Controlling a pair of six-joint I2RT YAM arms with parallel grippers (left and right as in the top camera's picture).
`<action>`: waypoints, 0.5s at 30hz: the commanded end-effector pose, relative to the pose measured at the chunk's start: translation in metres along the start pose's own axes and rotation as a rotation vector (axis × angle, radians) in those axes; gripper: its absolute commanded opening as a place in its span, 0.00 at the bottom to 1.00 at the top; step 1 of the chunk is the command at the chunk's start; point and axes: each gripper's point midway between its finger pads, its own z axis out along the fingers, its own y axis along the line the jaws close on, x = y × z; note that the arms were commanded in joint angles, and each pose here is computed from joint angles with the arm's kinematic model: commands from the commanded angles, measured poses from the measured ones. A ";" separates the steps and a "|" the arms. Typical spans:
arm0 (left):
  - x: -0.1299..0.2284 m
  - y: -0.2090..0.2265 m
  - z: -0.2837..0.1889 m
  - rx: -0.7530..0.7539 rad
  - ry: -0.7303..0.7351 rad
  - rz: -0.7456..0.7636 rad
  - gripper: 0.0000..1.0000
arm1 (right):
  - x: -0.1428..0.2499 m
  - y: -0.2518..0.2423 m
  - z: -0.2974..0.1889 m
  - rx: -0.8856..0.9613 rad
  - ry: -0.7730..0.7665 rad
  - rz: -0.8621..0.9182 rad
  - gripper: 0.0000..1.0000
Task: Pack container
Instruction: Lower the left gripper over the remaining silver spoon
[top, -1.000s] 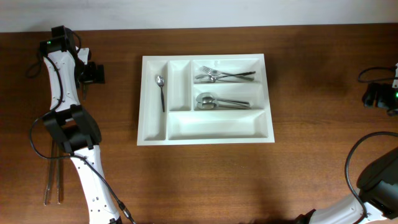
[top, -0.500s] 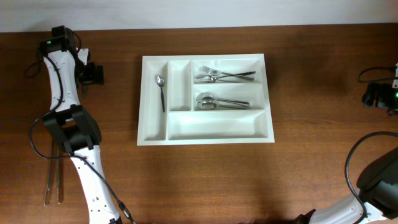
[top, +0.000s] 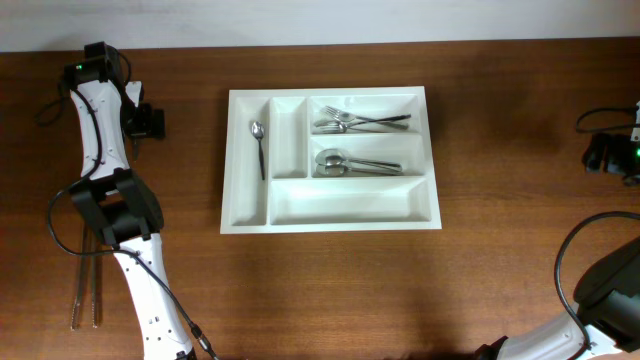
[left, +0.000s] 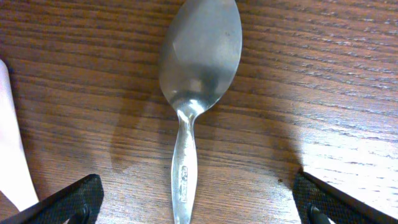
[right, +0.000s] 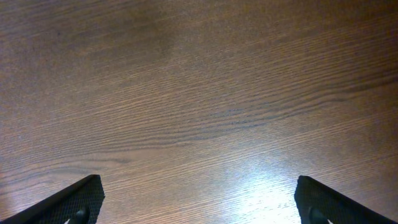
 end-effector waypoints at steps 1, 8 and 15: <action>0.014 0.005 0.031 -0.036 0.078 0.015 0.99 | 0.002 0.002 0.005 -0.016 0.007 0.004 0.99; 0.012 0.004 0.031 -0.029 0.068 0.013 0.99 | 0.002 0.002 0.005 -0.016 0.007 0.004 0.99; 0.005 -0.006 0.031 0.038 0.033 0.007 0.99 | 0.002 0.002 0.005 -0.016 0.007 0.004 0.99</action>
